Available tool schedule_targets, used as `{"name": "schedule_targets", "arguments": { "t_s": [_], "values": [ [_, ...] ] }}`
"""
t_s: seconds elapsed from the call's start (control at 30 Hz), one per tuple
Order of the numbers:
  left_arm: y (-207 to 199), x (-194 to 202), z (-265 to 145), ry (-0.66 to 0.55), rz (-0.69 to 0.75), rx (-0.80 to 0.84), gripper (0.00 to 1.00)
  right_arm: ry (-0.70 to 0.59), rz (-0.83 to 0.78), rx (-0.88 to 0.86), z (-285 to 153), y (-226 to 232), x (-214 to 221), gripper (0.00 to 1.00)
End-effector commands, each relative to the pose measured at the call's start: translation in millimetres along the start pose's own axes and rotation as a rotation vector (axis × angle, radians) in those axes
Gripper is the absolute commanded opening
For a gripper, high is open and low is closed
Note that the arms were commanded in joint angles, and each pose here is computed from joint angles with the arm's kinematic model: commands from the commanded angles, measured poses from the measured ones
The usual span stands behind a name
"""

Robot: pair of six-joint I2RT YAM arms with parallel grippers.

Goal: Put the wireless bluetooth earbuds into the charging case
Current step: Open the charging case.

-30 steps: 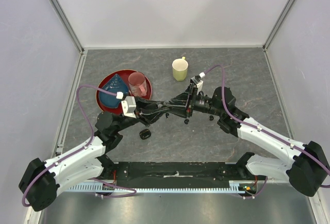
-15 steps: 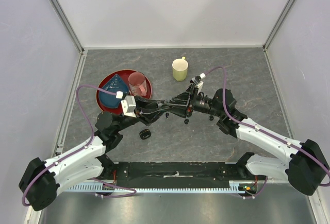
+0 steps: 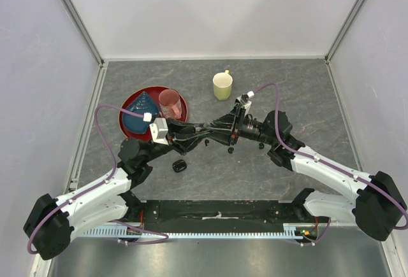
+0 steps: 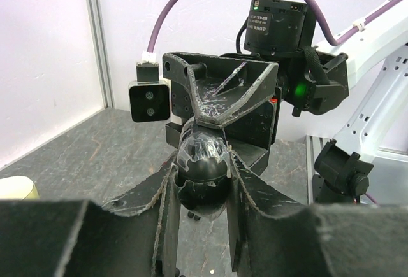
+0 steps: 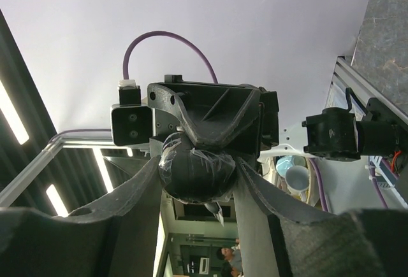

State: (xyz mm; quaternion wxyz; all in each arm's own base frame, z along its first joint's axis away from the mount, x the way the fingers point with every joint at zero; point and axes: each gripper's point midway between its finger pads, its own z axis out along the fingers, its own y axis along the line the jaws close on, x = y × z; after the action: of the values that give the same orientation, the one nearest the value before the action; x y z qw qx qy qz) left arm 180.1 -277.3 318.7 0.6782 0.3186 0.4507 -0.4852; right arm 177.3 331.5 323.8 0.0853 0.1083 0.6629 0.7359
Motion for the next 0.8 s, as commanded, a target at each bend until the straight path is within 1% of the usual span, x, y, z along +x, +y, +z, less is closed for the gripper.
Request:
{"name": "schedule_targets", "arguments": {
  "t_s": [0.0, 0.2, 0.23, 0.33, 0.77],
  "values": [
    [7.5, -11.1, 4.4, -0.039, 0.011, -0.036, 0.36, 0.028, 0.001, -0.093, -2.0, 23.8, 6.9, 0.00],
    [9.7, -9.1, 5.3, -0.042, -0.004, -0.045, 0.38, 0.028, 0.012, -0.100, -1.7, 22.4, 6.2, 0.00],
    [9.6, -10.5, 5.8, -0.047, -0.004, -0.045, 0.40, 0.027, 0.011, -0.104, -1.7, 23.4, 6.1, 0.00],
    [10.4, -9.7, 6.2, -0.046, -0.008, -0.048, 0.42, 0.026, 0.015, -0.110, -2.4, 24.5, 6.1, 0.00],
    [13.2, -11.2, 4.4, -0.054, -0.008, -0.068, 0.41, 0.024, 0.050, -0.137, -4.6, 25.8, 5.8, 0.00]
  ]
}}
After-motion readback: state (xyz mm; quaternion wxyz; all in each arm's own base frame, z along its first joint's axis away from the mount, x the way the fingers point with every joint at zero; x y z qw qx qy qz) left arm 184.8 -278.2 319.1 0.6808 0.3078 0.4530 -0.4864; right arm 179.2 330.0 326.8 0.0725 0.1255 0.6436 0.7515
